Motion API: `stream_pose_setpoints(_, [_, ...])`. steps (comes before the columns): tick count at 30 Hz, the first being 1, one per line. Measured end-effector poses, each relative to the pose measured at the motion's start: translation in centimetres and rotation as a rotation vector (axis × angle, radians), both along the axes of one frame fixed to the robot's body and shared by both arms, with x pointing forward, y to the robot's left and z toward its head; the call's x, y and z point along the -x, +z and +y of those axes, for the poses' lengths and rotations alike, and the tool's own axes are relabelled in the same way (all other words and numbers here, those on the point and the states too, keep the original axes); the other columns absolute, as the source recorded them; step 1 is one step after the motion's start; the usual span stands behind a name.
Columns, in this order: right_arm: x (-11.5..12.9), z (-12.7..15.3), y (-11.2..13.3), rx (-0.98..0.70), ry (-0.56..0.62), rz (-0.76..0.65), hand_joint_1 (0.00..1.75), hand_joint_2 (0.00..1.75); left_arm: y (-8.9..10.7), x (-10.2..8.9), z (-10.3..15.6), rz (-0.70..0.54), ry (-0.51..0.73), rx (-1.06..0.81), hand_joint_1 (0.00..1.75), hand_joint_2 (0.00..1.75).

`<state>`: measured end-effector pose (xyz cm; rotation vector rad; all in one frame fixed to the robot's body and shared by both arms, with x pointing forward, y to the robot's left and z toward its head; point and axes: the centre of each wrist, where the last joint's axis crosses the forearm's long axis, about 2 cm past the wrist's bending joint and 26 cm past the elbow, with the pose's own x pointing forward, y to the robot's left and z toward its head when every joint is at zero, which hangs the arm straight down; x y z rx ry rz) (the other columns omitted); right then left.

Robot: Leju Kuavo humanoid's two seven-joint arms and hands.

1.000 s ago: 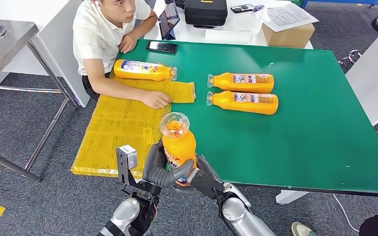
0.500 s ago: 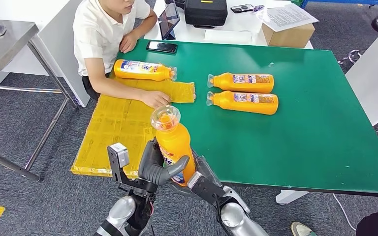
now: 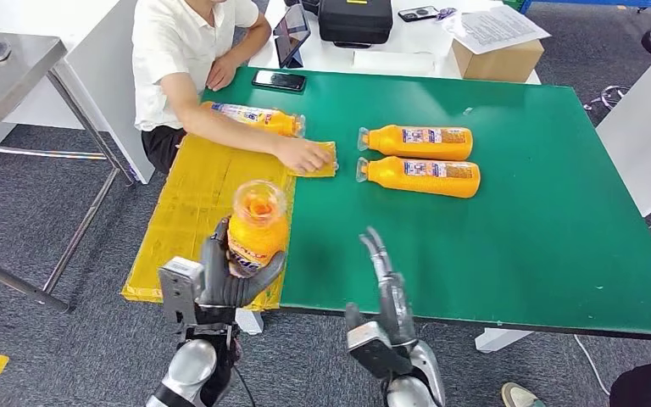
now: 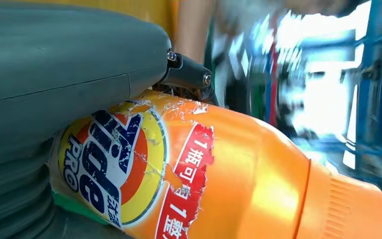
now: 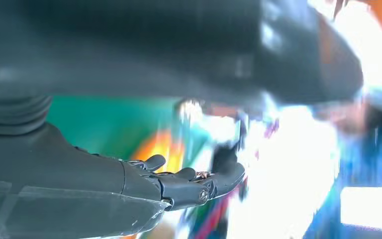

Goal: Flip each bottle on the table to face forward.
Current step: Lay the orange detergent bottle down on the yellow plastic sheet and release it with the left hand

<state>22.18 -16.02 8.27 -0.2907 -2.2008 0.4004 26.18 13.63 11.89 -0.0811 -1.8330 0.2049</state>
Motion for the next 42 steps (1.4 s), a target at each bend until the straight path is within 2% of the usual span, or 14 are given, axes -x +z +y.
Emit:
stream_pose_setpoints(2, [-0.2, -1.6, 1.0, -0.014, -0.132, -0.096, 0.00, 0.00, -0.4, -0.8, 1.1, -0.023, 0.030, -0.245, 1.75, 1.75])
stream_pose_setpoints(5, [-1.0, -3.9, 3.2, -0.037, -0.279, -0.212, 0.00, 0.00, -1.0, -2.7, 1.9, 0.004, -0.024, -0.592, 1.75, 1.75])
stream_pose_setpoints(8, [-1.6, -6.3, 5.3, -0.079, -0.408, -0.284, 0.00, 0.00, -1.6, -4.6, 2.4, 0.064, -0.071, -0.819, 1.75, 1.75])
stream_pose_setpoints(14, [-1.2, -9.0, 6.3, -0.133, -0.535, -0.314, 0.00, 0.00, -1.8, -7.3, 3.7, 0.138, -0.109, -0.972, 1.75, 1.75])
stream_pose_setpoints(22, [-1.4, -9.2, 6.4, -0.195, -0.545, -0.302, 0.00, 0.00, -1.8, -10.5, 4.7, 0.263, -0.273, -1.131, 1.75, 1.75])
stream_pose_setpoints(28, [-1.4, -9.0, 6.4, -0.204, -0.541, -0.298, 0.00, 0.00, -1.8, -11.4, 4.9, 0.290, -0.296, -1.155, 1.74, 1.75])
stream_pose_setpoints(29, [-1.4, -9.0, 6.4, -0.205, -0.540, -0.298, 0.00, 0.00, -1.8, -11.4, 4.9, 0.293, -0.300, -1.157, 1.51, 1.75])
stream_pose_setpoints(32, [-1.5, -8.9, 6.3, -0.212, -0.533, -0.293, 0.00, 0.00, -1.7, -11.7, 4.9, 0.309, -0.341, -1.152, 0.21, 1.75])
stream_pose_setpoints(33, [-1.6, -8.8, 6.3, -0.216, -0.528, -0.290, 0.00, 0.00, -1.7, -11.9, 4.9, 0.317, -0.363, -1.143, 0.00, 1.75])
stream_pose_setpoints(42, [-2.1, -8.1, 5.3, -0.223, -0.495, -0.246, 0.00, 0.00, -1.2, -13.0, 5.1, 0.395, -0.490, -0.932, 0.00, 1.75])
